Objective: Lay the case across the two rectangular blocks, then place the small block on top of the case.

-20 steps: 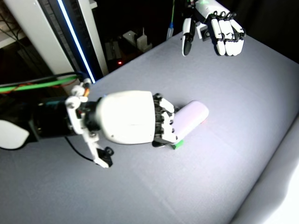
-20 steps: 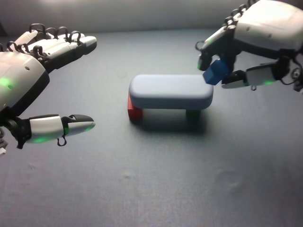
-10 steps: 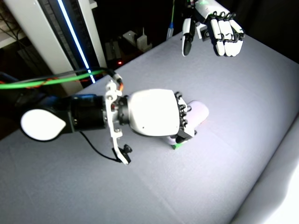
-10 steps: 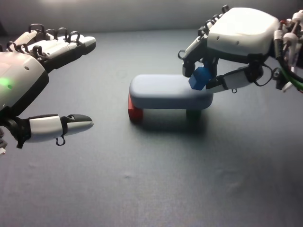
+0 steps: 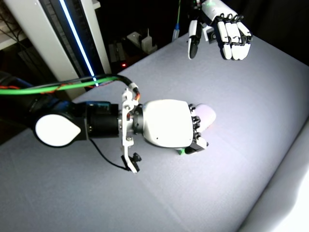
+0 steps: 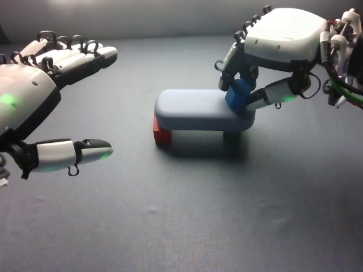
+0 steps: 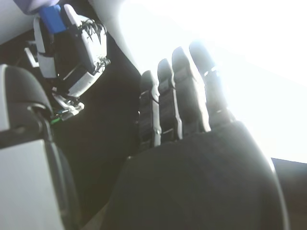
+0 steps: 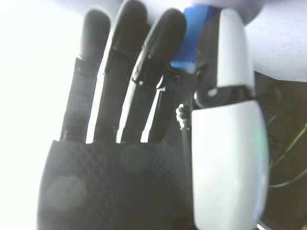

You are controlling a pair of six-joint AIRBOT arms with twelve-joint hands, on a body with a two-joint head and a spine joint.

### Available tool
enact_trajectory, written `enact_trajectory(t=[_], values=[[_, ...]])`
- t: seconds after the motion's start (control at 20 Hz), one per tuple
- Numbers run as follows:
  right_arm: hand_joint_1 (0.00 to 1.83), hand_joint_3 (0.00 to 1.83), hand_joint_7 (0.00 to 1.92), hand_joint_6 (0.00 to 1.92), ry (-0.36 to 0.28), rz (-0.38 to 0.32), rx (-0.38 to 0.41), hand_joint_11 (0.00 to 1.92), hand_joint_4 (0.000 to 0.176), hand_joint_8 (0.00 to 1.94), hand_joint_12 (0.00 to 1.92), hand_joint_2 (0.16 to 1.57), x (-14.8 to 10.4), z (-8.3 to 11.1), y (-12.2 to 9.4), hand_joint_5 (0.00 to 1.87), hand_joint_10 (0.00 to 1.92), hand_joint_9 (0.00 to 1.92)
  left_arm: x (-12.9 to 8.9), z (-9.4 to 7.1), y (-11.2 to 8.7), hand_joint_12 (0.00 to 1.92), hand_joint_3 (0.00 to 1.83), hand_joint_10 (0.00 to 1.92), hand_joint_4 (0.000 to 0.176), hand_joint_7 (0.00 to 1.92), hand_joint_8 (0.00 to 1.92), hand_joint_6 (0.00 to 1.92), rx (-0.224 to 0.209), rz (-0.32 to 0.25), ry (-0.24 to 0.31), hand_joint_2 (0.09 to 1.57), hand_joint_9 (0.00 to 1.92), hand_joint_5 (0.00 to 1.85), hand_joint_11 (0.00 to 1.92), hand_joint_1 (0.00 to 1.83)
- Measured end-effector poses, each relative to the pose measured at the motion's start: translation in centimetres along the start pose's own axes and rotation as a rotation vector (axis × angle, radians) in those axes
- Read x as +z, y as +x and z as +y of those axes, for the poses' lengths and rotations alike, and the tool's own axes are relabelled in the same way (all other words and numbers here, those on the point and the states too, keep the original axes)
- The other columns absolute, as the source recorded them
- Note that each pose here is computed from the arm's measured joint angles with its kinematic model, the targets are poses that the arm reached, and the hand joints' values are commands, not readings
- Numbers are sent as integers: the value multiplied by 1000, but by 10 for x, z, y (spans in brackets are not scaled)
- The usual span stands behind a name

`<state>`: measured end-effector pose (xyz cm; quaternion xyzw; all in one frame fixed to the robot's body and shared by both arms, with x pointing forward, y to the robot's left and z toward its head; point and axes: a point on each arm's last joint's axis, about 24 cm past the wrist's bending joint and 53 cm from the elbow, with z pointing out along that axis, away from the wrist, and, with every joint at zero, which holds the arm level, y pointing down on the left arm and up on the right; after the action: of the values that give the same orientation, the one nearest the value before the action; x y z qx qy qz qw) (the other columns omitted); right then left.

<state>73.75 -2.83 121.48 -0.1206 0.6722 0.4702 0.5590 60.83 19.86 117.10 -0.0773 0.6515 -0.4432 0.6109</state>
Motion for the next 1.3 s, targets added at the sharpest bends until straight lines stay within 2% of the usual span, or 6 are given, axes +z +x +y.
enact_trajectory(t=[0.4, 0.45, 0.55, 1.0, 1.25, 1.3], values=[[1250, 2, 1174, 992, 4, 8, -15, 615, 0, 754, 1150, 1085, 2, 1, 1, 909, 212, 1141, 1, 0, 3, 906, 2, 5, 0, 331, 4, 1, -8, 4, 2, 943, 335, 339, 0, 903], [1163, 0, 1014, 445, 4, 9, -15, 635, 0, 372, 1119, 1019, 2, 0, 1, 820, 137, 1077, 1, -1, 3, 880, 0, 2, 6, 331, 2, 1, -10, 3, 2, 938, 330, 342, 0, 907], [1127, 0, 986, 68, 6, 9, -15, 571, 0, 57, 1126, 993, 2, 0, 1, 843, 48, 1001, 1, 0, 2, 931, 0, 2, 0, 340, 2, 2, -11, 2, 0, 938, 333, 355, 0, 908], [1034, 0, 593, 0, 9, 9, -19, 206, 4, 0, 1134, 963, 2, 0, 0, 561, 0, 653, 1, 0, 2, 974, 0, 7, 0, 364, 4, 1, -15, 1, 1, 932, 369, 356, 0, 937], [961, 0, 303, 0, -4, -7, -18, 7, 130, 0, 1053, 947, 5, 7, -9, 234, 1, 324, 1, -1, 2, 977, 1, 6, 0, 371, 3, 2, -19, 0, 2, 938, 374, 348, 0, 930], [952, 0, 268, 3, -7, -8, -17, 1, 130, 3, 953, 947, 4, 8, -9, 200, 3, 287, 1, -1, 2, 997, 0, 5, 1, 374, 3, 2, -19, -1, 2, 937, 377, 350, 0, 918]])
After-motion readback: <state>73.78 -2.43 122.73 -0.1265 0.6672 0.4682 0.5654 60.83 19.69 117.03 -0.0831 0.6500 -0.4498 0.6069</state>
